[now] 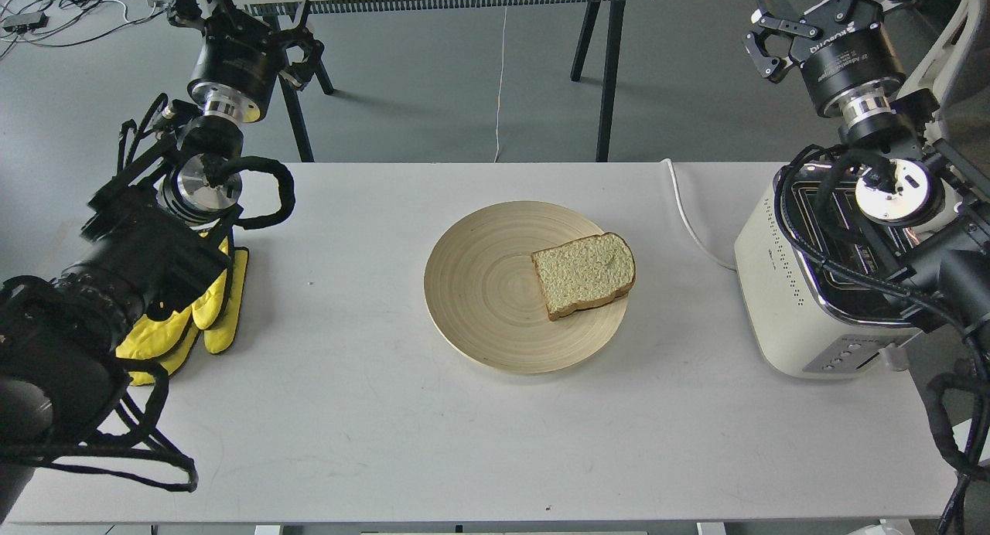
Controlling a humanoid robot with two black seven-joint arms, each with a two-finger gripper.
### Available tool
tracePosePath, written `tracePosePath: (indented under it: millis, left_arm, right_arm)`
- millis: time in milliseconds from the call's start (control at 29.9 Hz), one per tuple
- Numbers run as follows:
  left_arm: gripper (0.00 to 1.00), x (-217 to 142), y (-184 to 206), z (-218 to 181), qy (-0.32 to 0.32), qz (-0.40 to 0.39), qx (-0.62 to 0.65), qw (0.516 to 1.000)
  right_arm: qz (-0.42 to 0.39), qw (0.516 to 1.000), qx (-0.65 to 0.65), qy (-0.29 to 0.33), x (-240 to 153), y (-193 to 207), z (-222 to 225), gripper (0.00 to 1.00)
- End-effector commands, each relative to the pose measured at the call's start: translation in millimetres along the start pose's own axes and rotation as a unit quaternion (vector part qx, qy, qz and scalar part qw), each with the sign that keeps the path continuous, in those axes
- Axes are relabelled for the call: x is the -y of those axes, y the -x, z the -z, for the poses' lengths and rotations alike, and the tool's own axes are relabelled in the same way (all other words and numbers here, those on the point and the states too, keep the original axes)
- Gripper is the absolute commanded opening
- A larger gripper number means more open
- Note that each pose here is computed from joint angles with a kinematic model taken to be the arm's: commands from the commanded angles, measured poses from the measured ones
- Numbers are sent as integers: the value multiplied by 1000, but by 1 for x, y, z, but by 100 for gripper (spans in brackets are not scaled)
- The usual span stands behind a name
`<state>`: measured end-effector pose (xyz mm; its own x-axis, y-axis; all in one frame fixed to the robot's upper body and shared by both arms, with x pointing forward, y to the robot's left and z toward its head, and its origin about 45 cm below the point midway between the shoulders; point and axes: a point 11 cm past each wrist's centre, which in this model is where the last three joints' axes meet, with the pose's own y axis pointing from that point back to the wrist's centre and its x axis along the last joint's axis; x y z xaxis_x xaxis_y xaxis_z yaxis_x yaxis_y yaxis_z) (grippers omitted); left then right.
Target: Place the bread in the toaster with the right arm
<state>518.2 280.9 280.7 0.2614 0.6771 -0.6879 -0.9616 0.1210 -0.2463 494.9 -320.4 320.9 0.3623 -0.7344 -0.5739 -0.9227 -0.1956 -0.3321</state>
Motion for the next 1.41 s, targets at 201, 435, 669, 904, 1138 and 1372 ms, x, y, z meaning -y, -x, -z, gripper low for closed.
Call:
tracePosePath:
  millis: [201, 435, 669, 904, 1138, 1372]
  left_arm:
    - [100, 0, -1, -1, 1, -1, 0, 1000]
    - [100, 0, 0, 0, 1, 0, -2, 1000]
    - [100, 0, 1, 1, 0, 0, -2, 1000]
    - [100, 0, 2, 3, -1, 1, -3, 1000]
    - [100, 0, 2, 4, -3, 1, -2, 1000]
    - [100, 0, 2, 4, -3, 1, -2, 1000]
  right_arm:
    - [7, 999, -22, 26, -2, 1, -8, 100]
    - [53, 980, -157, 106, 11, 31, -30, 99]
    - [123, 889, -407, 171, -4, 45, -47, 99]
    - [175, 757, -587, 227, -37, 39, -97, 98]
    - [179, 652, -645, 357, -81, 4, -143, 89]
    - [190, 617, -652, 398, -103, -10, -166, 70]
